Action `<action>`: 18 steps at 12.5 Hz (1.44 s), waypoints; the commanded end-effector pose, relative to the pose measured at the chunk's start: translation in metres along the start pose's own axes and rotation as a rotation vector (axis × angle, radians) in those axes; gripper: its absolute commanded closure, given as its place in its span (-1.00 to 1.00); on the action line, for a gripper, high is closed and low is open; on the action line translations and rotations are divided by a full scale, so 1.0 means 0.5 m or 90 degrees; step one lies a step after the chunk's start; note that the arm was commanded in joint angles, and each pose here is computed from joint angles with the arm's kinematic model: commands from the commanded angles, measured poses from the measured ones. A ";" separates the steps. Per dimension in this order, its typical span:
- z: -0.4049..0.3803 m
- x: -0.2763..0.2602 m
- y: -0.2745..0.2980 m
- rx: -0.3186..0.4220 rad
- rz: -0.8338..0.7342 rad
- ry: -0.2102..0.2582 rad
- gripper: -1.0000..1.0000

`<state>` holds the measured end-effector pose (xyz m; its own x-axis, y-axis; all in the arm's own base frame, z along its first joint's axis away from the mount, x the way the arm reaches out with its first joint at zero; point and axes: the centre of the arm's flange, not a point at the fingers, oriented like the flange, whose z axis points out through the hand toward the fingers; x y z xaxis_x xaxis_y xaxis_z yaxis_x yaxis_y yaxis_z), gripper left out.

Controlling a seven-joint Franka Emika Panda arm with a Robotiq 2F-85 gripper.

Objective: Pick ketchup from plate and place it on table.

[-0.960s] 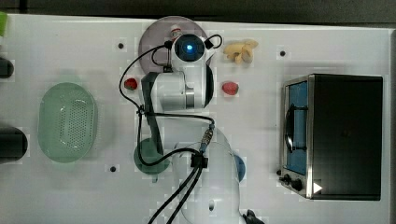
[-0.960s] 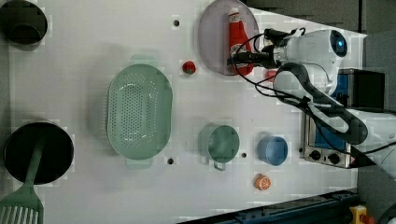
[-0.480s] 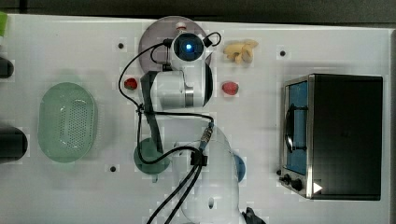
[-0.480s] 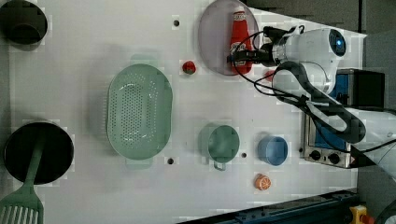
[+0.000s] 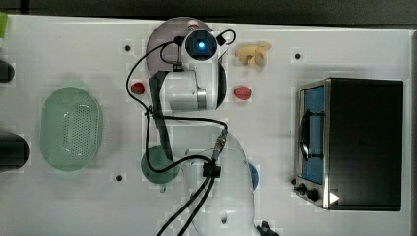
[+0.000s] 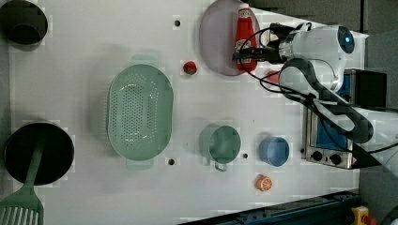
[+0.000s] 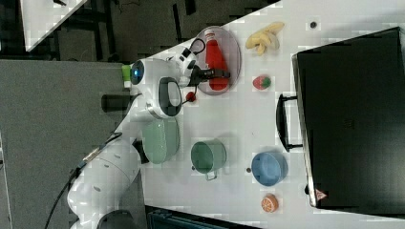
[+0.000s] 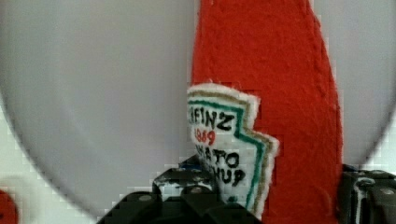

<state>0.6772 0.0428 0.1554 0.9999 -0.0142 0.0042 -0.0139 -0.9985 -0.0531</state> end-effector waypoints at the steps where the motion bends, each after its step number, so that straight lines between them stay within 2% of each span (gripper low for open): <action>1: -0.224 0.058 0.007 0.004 0.017 0.056 -0.26; 4: -0.340 0.053 0.030 0.000 0.052 0.031 -0.26; 7: -0.446 0.021 0.070 0.028 0.129 0.001 -0.27; 10: -0.541 -0.033 0.109 0.016 0.158 -0.020 -0.26; 12: -0.563 -0.090 0.122 0.005 0.179 -0.048 -0.26; 15: -0.548 -0.172 0.130 -0.010 0.238 -0.064 -0.27; 18: -0.487 -0.240 0.136 -0.017 0.261 -0.056 -0.27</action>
<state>0.5593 -0.0394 0.4176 0.9369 -0.3440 -0.0625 -0.3451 -0.9385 -0.0072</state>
